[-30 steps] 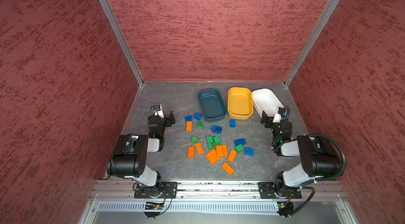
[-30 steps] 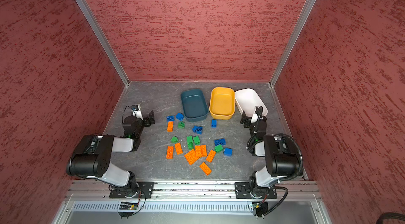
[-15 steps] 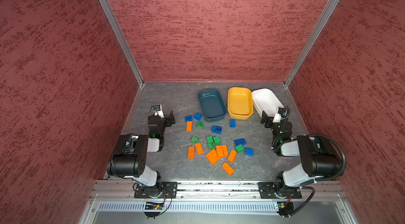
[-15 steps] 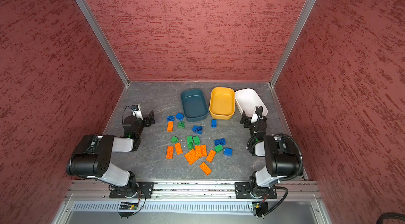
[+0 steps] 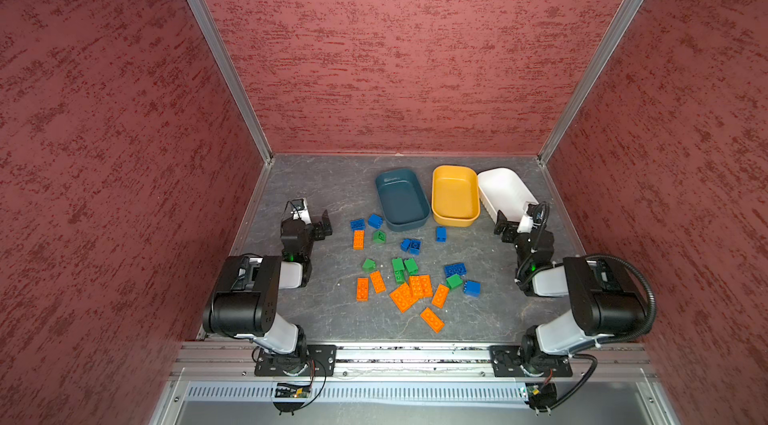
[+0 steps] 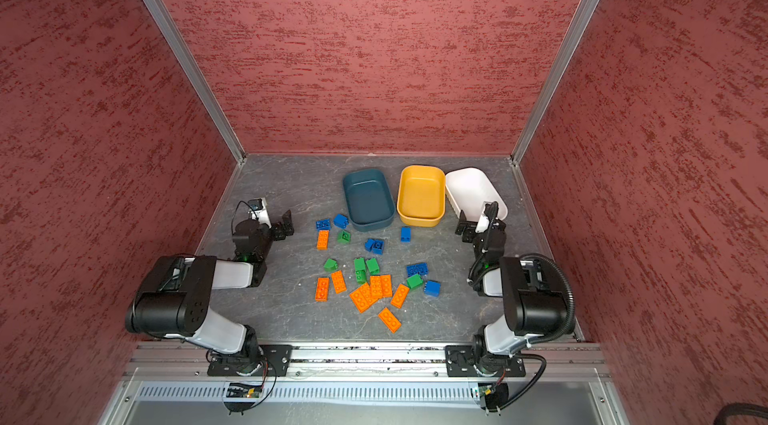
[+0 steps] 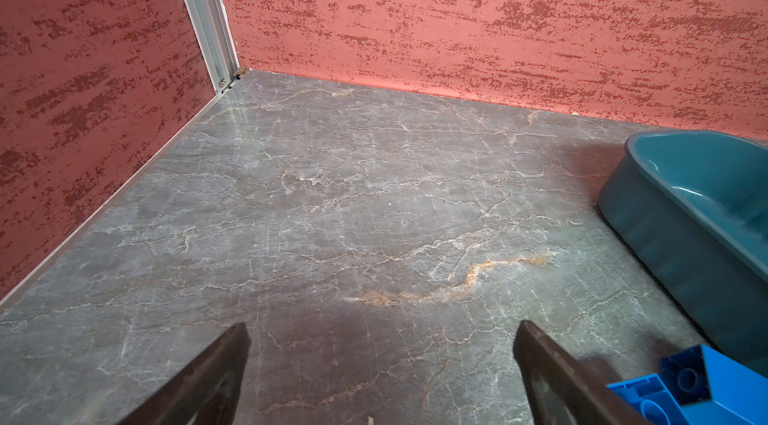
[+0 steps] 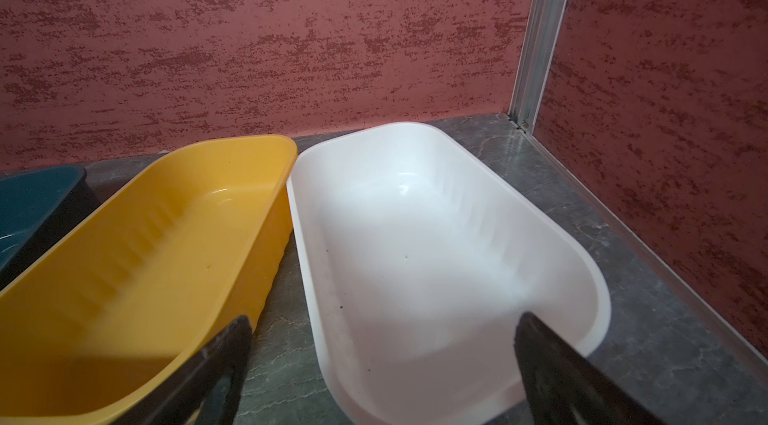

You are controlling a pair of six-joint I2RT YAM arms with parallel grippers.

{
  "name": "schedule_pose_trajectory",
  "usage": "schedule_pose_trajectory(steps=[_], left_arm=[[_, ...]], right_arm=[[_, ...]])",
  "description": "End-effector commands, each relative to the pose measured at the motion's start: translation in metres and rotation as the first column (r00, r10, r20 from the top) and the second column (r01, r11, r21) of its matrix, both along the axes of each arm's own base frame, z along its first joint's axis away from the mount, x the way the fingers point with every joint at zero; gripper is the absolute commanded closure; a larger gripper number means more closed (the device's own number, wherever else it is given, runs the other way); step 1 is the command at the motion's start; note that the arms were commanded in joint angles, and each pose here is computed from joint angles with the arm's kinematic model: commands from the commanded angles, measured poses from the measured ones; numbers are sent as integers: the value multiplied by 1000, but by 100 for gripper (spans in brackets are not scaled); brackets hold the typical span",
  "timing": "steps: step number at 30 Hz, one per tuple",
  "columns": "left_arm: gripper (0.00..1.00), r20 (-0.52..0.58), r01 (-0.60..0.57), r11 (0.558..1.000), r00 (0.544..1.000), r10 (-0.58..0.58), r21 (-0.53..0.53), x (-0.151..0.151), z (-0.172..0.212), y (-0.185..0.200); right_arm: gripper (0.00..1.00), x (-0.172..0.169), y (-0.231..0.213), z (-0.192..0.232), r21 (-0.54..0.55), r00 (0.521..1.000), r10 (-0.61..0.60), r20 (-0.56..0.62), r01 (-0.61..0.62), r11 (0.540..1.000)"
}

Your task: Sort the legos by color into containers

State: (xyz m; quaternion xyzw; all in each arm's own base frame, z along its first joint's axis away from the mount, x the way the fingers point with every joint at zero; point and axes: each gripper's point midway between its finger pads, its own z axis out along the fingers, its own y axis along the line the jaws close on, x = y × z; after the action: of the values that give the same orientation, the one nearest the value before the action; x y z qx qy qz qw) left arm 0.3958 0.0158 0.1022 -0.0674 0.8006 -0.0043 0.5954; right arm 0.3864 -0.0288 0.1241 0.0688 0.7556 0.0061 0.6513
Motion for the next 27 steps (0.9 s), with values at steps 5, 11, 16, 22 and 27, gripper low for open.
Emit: schedule_pose_trajectory(steps=[5, 11, 16, 22, 27], left_arm=[[1, 12, -94, 995, 996, 94, 22, -1, 51, 12], [1, -110, -288, 953, 954, 278, -95, -2, 100, 8], [1, -245, -230, 946, 954, 172, -230, 19, 92, -52], [1, -410, -103, 926, 910, -60, -364, 51, 56, -132], [1, -524, -14, 935, 831, -187, -356, 63, 25, -185]], right_arm=[[1, 15, 1, 44, -13, 1000, 7, -24, -7, 1000], [1, 45, 10, 60, 161, 993, 49, -108, -31, 986], [1, 83, 39, 29, 308, 926, 225, -304, -129, 943], [1, 104, 77, -13, 437, 783, 400, -477, -183, 880], [7, 114, 71, -44, 361, 730, 292, -618, -66, 930]])
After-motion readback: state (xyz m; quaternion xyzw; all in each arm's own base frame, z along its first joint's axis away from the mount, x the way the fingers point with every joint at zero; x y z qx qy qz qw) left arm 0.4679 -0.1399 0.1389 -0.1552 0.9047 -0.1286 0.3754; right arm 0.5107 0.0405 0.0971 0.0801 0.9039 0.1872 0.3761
